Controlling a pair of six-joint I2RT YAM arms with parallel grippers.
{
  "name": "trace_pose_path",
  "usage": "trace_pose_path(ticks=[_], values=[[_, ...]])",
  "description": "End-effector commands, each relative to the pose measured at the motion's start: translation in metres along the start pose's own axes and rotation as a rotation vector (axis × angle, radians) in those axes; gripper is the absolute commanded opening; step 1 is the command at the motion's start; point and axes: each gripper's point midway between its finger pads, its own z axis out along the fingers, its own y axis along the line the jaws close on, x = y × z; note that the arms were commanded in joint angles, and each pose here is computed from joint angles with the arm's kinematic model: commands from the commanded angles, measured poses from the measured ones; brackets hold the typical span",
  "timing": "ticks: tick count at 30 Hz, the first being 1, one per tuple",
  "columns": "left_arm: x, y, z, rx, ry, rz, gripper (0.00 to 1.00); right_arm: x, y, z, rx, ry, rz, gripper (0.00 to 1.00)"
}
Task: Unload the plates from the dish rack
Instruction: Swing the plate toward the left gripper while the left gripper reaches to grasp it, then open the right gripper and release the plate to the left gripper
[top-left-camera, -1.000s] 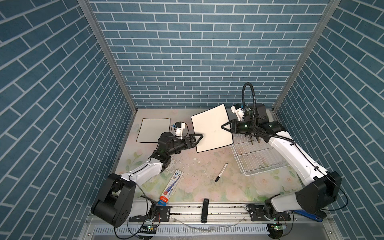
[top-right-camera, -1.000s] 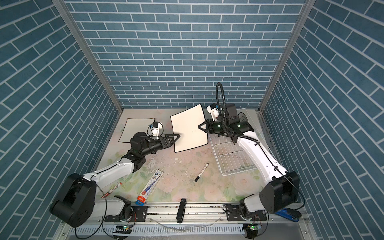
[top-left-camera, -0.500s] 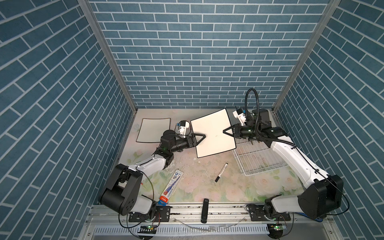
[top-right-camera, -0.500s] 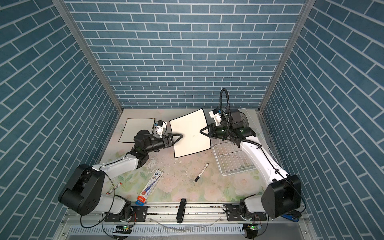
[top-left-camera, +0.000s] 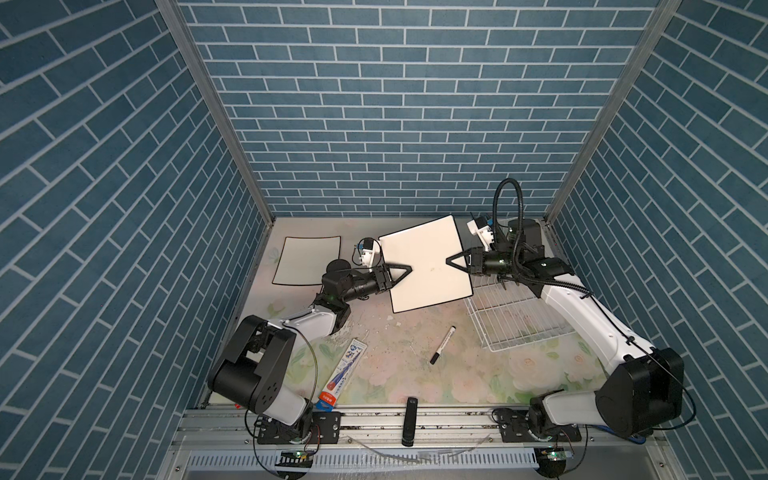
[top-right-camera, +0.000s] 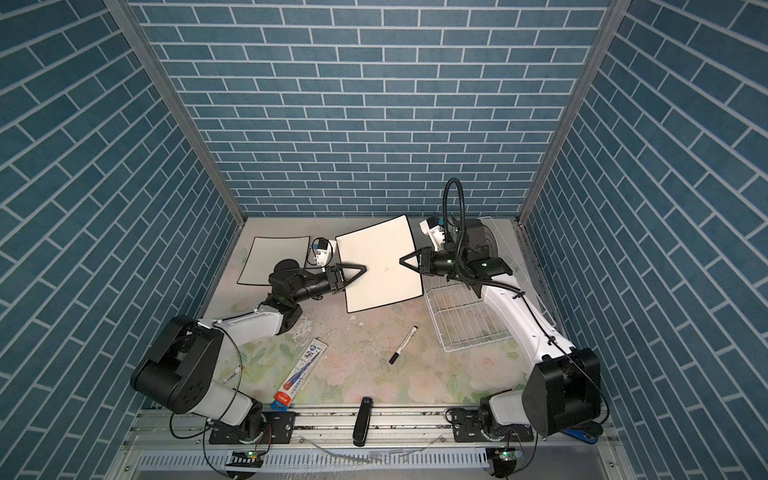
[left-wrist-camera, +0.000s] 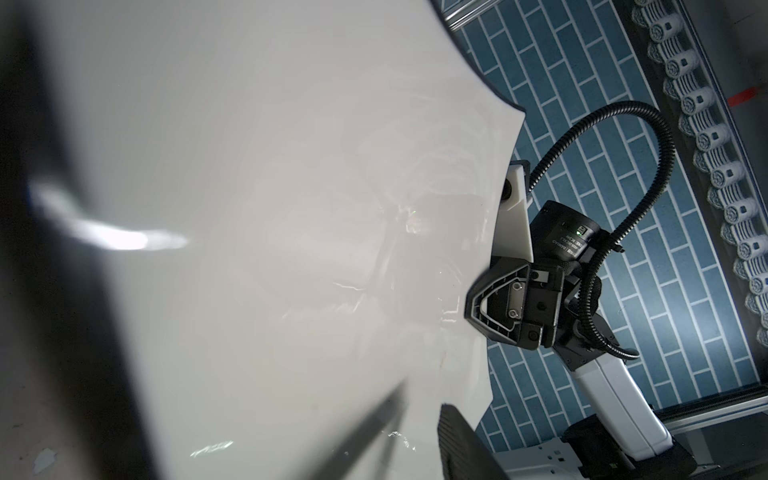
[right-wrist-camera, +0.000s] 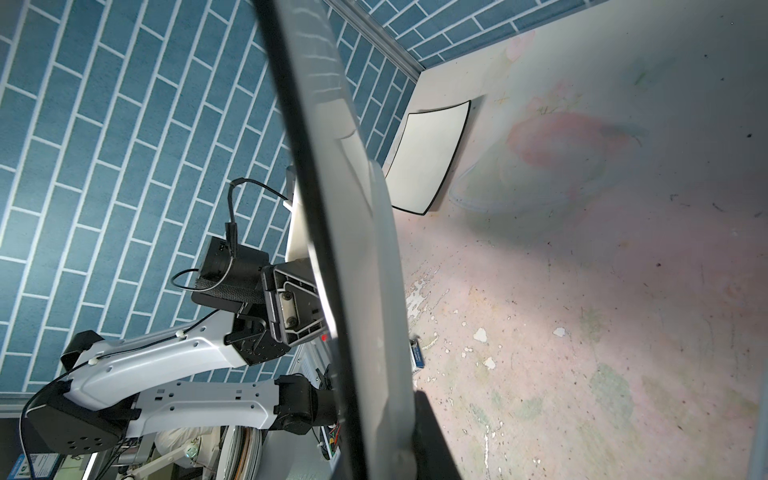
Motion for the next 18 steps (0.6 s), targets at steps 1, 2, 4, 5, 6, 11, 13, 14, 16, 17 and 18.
trace_pose_path(ticks=[1,2,4,5,6,11,13,14,16,17,18], values=[[-0.0101,-0.0143,0.001,0.054,-0.017,0.029,0.44,-0.0119,0.0405,-0.0153,-0.14,-0.046,-0.103,0.0],[-0.0102,-0.0148,0.001,0.055,-0.017,0.029,0.41,-0.0124,0.0401,-0.0157,-0.139,-0.048,-0.102,0.0],[-0.0115,-0.0153,0.0001,0.055,-0.02,0.028,0.36,-0.0131,0.0387,-0.0162,-0.136,-0.049,-0.098,0.0],[-0.012,-0.0159,-0.0002,0.055,-0.022,0.029,0.35,-0.0134,0.0385,-0.0166,-0.136,-0.05,-0.096,0.0],[-0.0123,-0.0163,-0.0004,0.055,-0.024,0.029,0.33,-0.014,0.0386,-0.017,-0.138,-0.052,-0.095,0.0],[-0.0129,-0.0168,-0.0012,0.051,-0.027,0.025,0.2,-0.016,0.0401,-0.0184,-0.149,-0.054,-0.089,0.0],[-0.0137,-0.0182,-0.0018,0.051,-0.029,0.026,0.13,-0.0156,0.0399,-0.018,-0.151,-0.052,-0.086,0.03],[-0.0136,-0.018,-0.0018,0.05,-0.029,0.025,0.1,-0.0156,0.04,-0.0183,-0.151,-0.052,-0.085,0.07],[-0.0139,-0.0184,-0.0022,0.048,-0.03,0.025,0.07,-0.0156,0.0405,-0.0185,-0.152,-0.052,-0.086,0.13],[-0.0139,-0.0182,-0.0025,0.046,-0.029,0.024,0.05,-0.0155,0.0406,-0.0185,-0.153,-0.052,-0.085,0.16],[-0.0147,-0.0179,-0.0032,0.044,-0.032,0.023,0.04,-0.0159,0.04,-0.0188,-0.151,-0.054,-0.084,0.21]])
